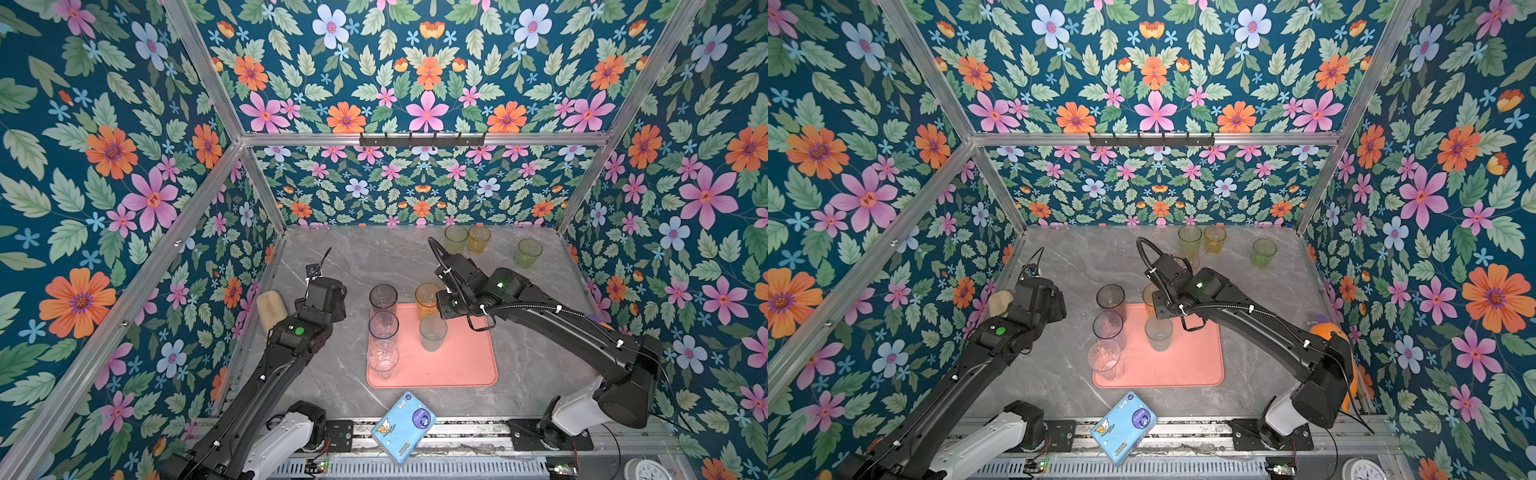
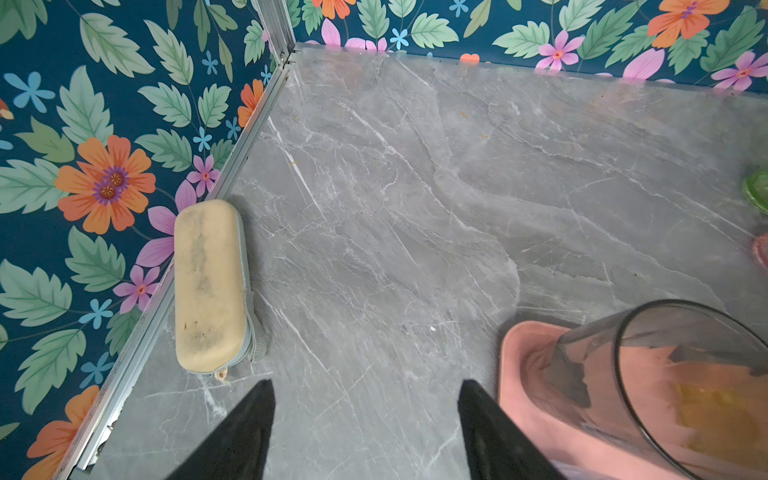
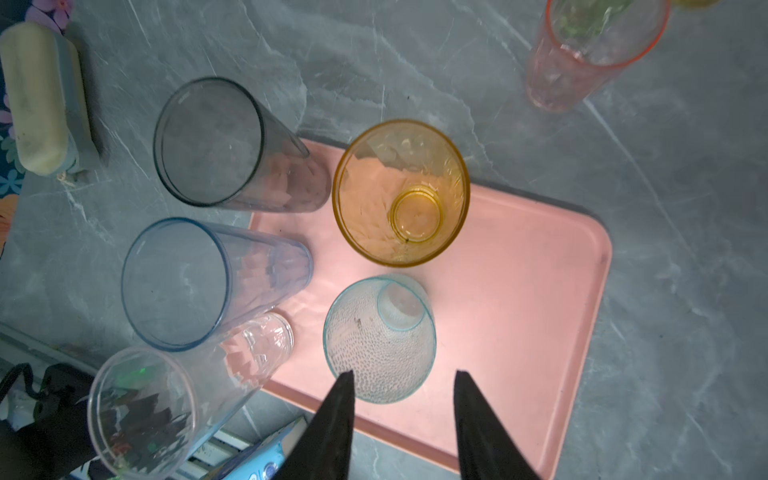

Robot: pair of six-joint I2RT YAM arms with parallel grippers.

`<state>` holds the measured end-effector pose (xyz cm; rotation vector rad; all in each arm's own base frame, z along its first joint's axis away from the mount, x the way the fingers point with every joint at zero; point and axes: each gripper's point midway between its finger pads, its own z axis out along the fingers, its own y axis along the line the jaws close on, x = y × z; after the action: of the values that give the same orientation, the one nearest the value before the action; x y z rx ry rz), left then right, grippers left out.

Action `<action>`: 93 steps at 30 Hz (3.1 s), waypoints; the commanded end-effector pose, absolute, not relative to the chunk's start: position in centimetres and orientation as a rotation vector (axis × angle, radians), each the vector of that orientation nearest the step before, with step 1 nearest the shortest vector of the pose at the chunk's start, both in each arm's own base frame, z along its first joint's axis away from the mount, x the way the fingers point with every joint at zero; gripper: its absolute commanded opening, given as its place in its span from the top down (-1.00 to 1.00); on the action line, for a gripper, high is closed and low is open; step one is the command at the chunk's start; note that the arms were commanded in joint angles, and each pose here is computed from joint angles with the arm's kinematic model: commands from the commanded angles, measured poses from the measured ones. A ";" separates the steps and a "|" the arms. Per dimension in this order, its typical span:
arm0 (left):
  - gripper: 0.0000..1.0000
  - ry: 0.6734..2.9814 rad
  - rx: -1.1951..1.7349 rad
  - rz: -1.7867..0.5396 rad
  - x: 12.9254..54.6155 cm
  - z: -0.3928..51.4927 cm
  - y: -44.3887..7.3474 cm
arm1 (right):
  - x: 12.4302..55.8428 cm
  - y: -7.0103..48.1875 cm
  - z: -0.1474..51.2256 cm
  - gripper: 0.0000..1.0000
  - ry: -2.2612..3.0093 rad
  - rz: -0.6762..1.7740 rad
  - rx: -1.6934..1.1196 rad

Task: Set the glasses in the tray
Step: 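Raise the right gripper and move it over the green glass, then lower the right gripper onto the green glass rim and grasp it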

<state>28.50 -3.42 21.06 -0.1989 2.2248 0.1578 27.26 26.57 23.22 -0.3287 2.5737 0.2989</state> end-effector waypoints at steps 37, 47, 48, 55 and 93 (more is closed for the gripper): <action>-0.45 2.212 -0.219 0.148 28.5 21.2 -3.4 | 50.4 15.3 25.5 -0.09 2.380 0.243 0.108; -0.45 2.211 -0.222 0.158 28.5 21.2 -3.2 | 54.1 14.1 21.6 -0.09 2.474 0.168 0.197; -0.45 2.212 -0.222 0.158 28.5 21.2 -3.2 | 54.4 14.0 21.3 -0.09 2.481 0.167 0.203; -0.45 2.213 -0.221 0.159 28.5 21.2 -3.2 | 55.7 14.1 19.4 -0.08 2.530 0.189 0.224; -0.45 2.225 -0.212 0.159 28.6 20.9 -3.4 | 58.1 16.5 15.5 0.27 2.560 0.348 0.216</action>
<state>28.51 -3.48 20.83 -0.2124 2.2302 0.1509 57.68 16.27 15.41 0.2036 2.5762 0.3271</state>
